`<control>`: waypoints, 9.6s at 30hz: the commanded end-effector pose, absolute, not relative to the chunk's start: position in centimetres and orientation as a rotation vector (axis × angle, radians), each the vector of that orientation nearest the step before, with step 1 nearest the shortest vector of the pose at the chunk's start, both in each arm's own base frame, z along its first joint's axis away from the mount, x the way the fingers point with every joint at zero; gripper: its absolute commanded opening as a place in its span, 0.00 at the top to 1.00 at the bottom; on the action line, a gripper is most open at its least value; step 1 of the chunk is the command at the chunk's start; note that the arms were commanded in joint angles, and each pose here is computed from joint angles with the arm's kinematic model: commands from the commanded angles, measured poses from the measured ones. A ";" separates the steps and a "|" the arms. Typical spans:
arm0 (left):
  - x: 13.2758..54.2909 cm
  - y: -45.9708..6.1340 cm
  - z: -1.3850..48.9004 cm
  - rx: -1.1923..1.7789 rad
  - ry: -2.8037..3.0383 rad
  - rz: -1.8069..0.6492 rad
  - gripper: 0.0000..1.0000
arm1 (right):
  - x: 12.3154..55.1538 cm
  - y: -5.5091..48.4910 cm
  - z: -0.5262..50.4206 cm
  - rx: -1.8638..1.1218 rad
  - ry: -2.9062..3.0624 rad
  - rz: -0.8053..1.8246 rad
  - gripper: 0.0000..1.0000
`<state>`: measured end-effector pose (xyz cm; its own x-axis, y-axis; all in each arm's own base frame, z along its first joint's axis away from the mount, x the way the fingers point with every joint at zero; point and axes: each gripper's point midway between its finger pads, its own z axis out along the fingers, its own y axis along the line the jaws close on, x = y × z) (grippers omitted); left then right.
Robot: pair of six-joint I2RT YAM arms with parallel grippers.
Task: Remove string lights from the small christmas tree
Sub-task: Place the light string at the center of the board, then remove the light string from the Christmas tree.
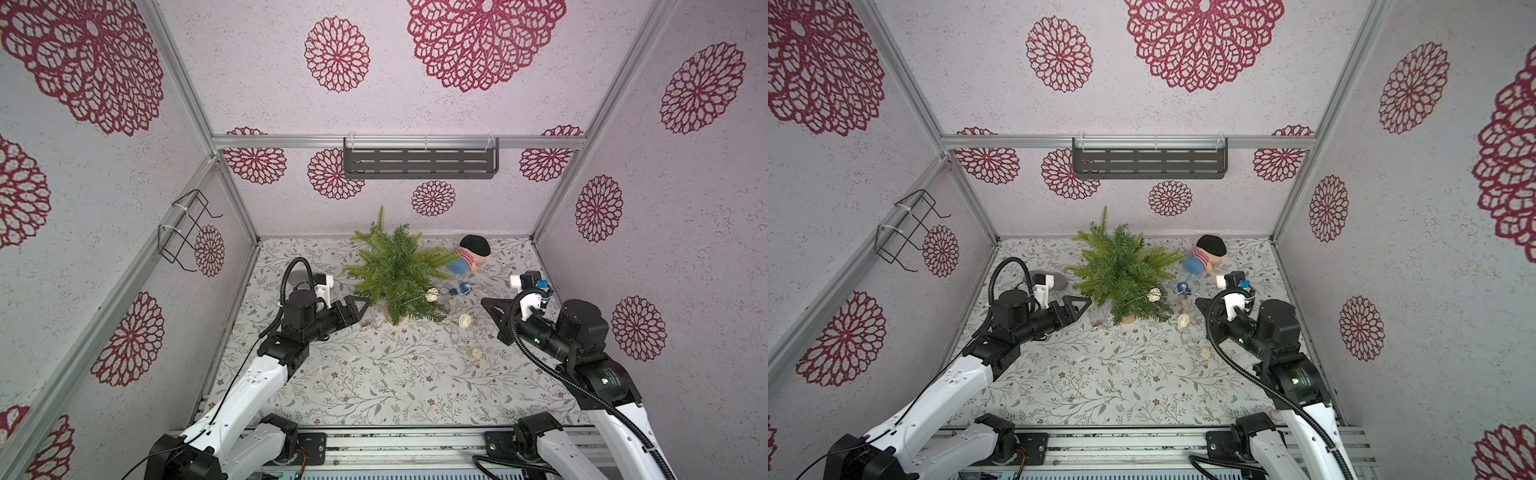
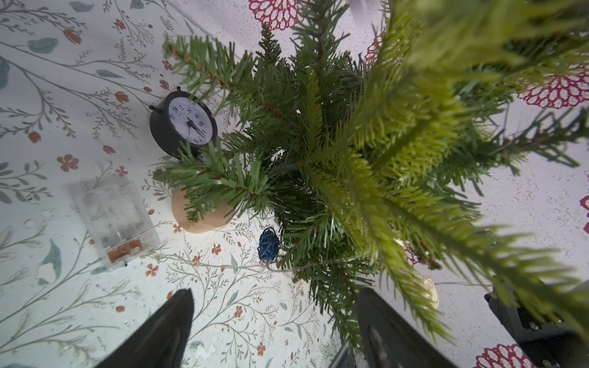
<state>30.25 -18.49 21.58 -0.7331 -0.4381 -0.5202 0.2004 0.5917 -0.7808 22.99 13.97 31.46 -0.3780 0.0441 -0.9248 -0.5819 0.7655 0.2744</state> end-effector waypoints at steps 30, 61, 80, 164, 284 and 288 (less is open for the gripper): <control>31.3 -19.3 23.5 -0.119 2.075 -1.155 0.14 | 25.3 13.8 20.5 -0.176 2.185 0.575 0.28; 30.3 -19.3 24.1 -0.082 2.087 -1.155 0.15 | 27.0 24.2 25.7 -0.605 2.014 0.901 0.82; 29.9 -19.5 24.6 -0.062 2.071 -1.160 0.16 | 26.2 24.8 29.2 -0.669 1.941 0.935 1.00; 28.6 -24.4 26.7 0.766 1.740 -0.722 0.28 | 21.8 34.6 36.4 -1.104 1.652 1.208 1.00; 30.9 -12.0 25.7 -0.032 2.028 -0.656 0.22 | 15.8 41.6 29.8 -1.550 1.710 1.216 1.00; 30.2 -16.7 23.8 0.100 2.088 -0.809 0.22 | 16.8 39.5 27.6 -1.455 1.810 1.076 1.00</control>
<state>31.27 -12.88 24.67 -0.5537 -0.2556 -0.7925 0.2371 0.8640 -0.4443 15.87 41.08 25.96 -0.2769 -0.5432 -0.7926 -0.9453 0.0059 0.3262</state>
